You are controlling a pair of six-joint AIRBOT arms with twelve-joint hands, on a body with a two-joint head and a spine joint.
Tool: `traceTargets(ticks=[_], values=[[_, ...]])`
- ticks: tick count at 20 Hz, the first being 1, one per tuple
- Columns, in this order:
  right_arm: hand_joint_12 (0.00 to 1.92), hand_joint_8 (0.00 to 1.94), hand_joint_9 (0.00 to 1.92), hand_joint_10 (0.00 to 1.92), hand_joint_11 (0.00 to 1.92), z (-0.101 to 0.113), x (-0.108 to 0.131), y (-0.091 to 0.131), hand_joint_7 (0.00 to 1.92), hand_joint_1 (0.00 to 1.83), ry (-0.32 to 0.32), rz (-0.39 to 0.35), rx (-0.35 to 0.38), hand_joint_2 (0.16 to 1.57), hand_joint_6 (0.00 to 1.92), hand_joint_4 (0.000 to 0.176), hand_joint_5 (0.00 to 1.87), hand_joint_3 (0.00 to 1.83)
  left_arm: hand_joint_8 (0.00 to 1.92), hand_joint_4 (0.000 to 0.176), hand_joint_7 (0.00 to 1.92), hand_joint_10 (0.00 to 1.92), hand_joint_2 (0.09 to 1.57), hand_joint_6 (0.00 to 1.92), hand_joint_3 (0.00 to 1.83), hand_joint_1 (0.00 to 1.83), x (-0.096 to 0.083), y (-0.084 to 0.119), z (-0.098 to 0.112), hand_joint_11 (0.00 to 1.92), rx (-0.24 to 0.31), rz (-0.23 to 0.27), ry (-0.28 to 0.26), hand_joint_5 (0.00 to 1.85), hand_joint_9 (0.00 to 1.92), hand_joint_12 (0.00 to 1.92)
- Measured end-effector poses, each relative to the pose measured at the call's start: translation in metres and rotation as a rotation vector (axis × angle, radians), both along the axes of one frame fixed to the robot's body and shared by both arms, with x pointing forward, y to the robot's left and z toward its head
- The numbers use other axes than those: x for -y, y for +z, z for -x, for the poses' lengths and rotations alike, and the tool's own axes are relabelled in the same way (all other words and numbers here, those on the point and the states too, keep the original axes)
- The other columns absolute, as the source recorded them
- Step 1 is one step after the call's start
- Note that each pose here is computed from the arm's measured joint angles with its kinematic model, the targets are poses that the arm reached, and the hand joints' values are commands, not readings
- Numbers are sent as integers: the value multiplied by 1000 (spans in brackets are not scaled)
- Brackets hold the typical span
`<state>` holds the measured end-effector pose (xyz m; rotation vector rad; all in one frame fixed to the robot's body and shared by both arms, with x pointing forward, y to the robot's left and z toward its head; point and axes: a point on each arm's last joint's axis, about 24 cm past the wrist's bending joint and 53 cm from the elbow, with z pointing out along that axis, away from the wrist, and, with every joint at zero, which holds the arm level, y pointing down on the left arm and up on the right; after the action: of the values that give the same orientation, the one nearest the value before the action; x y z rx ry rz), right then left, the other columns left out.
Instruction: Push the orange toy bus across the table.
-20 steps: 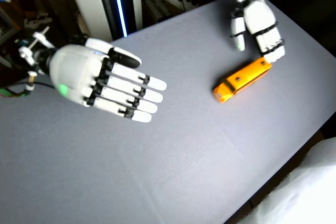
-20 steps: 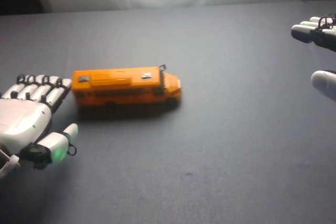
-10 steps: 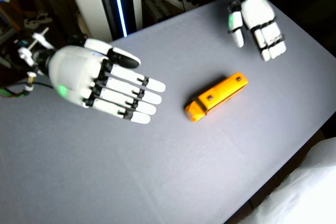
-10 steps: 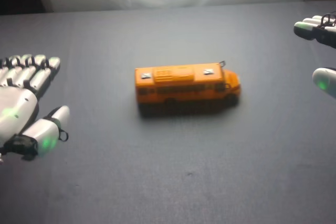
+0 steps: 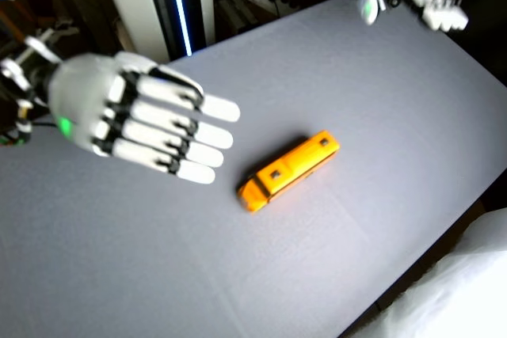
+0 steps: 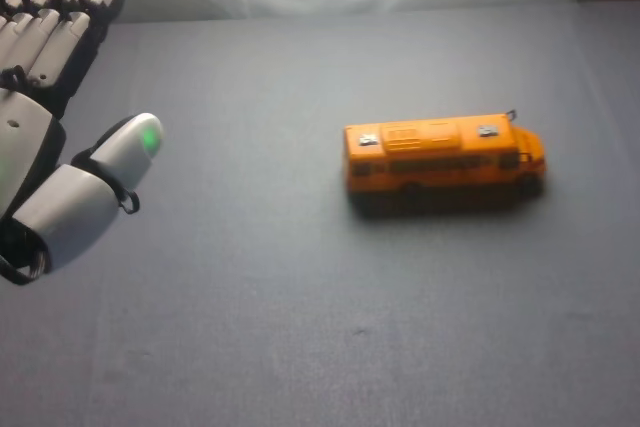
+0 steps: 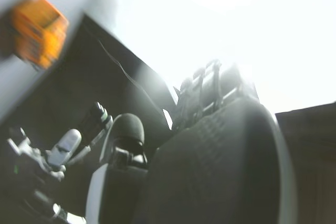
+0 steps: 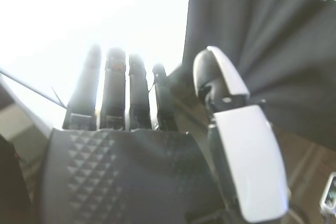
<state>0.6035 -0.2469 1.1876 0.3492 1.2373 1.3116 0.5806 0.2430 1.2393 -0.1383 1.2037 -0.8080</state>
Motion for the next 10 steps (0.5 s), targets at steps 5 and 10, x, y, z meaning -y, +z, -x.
traceTargets(ticks=[5,10], values=[[480,0,729,0,485,9,-4,9,538,861,21,-19,29,1413,0,0,244,1,0,0,0,0,1520,0,15,0,9,10,9,0,42,18,-46,0,0,0],[579,5,780,11,500,11,-8,9,531,841,36,-18,28,1402,6,0,240,0,0,0,0,0,1570,0,27,0,11,6,12,0,25,24,-61,1,0,0]])
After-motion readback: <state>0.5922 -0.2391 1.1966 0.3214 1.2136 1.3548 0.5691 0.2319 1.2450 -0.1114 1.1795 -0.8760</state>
